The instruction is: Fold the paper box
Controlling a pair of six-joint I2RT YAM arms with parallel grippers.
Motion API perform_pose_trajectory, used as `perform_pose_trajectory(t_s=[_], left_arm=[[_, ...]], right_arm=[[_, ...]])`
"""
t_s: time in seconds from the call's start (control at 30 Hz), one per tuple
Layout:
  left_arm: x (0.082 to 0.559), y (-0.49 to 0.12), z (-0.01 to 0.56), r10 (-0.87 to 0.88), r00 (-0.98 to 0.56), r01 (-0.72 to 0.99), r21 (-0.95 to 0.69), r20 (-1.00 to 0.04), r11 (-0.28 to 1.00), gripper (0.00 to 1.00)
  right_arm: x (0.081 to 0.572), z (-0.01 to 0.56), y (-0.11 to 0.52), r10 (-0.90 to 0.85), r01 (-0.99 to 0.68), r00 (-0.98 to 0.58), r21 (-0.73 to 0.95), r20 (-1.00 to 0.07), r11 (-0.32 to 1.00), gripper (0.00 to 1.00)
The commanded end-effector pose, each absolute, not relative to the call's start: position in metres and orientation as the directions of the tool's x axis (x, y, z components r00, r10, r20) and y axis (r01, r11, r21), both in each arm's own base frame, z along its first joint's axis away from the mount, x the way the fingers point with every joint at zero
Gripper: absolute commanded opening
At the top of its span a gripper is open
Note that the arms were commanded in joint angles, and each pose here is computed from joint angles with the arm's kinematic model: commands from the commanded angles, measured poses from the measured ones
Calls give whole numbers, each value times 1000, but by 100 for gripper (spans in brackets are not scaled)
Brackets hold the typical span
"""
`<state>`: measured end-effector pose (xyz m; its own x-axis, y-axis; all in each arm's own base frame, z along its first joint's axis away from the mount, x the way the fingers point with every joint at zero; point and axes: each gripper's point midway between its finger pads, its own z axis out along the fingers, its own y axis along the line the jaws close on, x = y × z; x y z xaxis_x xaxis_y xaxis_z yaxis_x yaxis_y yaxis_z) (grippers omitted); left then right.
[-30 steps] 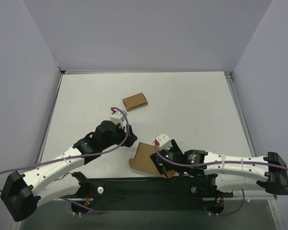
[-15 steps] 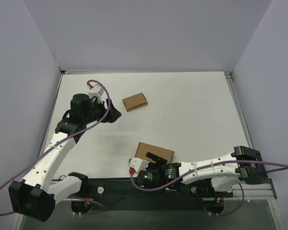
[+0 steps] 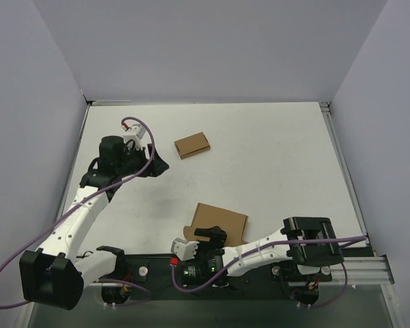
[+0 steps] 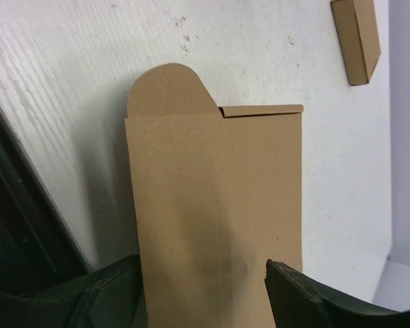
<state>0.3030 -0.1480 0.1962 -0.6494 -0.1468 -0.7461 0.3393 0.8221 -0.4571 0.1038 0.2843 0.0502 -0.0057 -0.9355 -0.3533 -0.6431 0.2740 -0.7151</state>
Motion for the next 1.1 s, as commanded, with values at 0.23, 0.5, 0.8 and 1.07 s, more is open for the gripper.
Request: perform_pose_trajectory(t_s=[0.23,0.5,0.8,1.07], left_arm=[[312,-152,211,-157,-599,392,-459,-785,797,74],[310,-153,211,-159,-600,397,-464,-784,792,74],[308,-152,213,-157,-594,401,-460,-789,792,74],[307,-153,214,-157,-592,405,-460,-790,790,74]], right_arm=[[123,92,277,-959,-456,65,-863,-277,218,49],[126,107,275,-963,-418,81,-886,-257,201,23],[126,114,273,-964,-421,82,-886,-251,195,9],[133,133,268,-950,-524,55,-819,-307,234,6]])
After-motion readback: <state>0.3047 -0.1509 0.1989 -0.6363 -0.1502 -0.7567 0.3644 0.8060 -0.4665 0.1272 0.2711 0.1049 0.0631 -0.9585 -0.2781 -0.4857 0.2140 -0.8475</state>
